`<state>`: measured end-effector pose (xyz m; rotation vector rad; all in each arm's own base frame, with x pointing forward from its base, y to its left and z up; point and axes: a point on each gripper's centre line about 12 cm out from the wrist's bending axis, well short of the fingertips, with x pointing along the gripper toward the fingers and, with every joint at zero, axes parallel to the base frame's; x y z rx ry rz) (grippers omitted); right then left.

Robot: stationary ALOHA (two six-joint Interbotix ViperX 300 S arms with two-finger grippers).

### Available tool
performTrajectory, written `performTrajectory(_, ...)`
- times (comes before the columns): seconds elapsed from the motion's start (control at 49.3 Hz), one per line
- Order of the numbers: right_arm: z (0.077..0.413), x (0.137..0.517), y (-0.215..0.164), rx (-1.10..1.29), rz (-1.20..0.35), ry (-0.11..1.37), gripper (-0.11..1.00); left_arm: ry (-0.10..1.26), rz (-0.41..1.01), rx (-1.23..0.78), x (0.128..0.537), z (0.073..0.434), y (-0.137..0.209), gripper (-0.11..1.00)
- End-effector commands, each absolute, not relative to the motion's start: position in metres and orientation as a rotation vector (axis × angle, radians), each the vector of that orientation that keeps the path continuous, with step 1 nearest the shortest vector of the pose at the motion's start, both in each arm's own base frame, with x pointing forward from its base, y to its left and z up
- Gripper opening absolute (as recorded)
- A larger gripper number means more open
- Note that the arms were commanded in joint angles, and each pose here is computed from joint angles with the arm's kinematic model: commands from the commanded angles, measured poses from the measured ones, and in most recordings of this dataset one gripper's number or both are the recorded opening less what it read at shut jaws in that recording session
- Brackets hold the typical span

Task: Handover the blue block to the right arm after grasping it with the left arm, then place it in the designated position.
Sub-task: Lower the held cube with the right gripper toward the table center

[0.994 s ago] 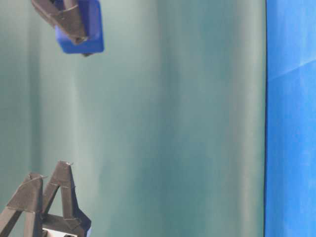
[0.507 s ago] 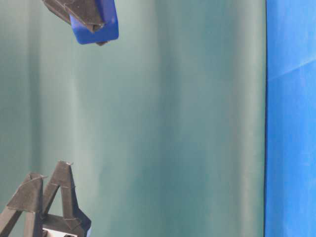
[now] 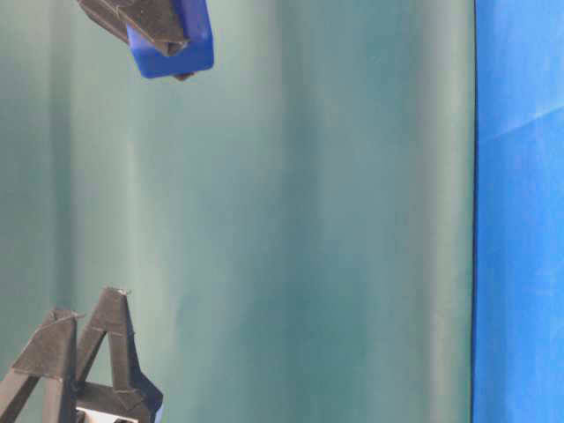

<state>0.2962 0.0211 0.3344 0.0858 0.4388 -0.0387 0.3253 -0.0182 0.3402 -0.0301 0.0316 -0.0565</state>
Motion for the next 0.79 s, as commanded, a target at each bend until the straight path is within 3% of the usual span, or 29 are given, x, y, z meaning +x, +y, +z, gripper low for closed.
performTrajectory(0.0, 0.348, 0.298, 0.022, 0.094, -0.035, 0.403, 0.42, -0.002, -0.057, -0.031, 0.326, 0.352, -0.018, 0.93)
performTrajectory(0.406, 0.345, 0.3, 0.022, 0.092, -0.035, 0.411, 0.42, -0.005, -0.057, -0.033, 0.325, 0.353, -0.018, 0.93)
performTrajectory(0.771, 0.306, 0.339, 0.027, 0.084, -0.02, 0.489, 0.42, -0.004, -0.057, -0.033, 0.326, 0.353, -0.018, 0.93)
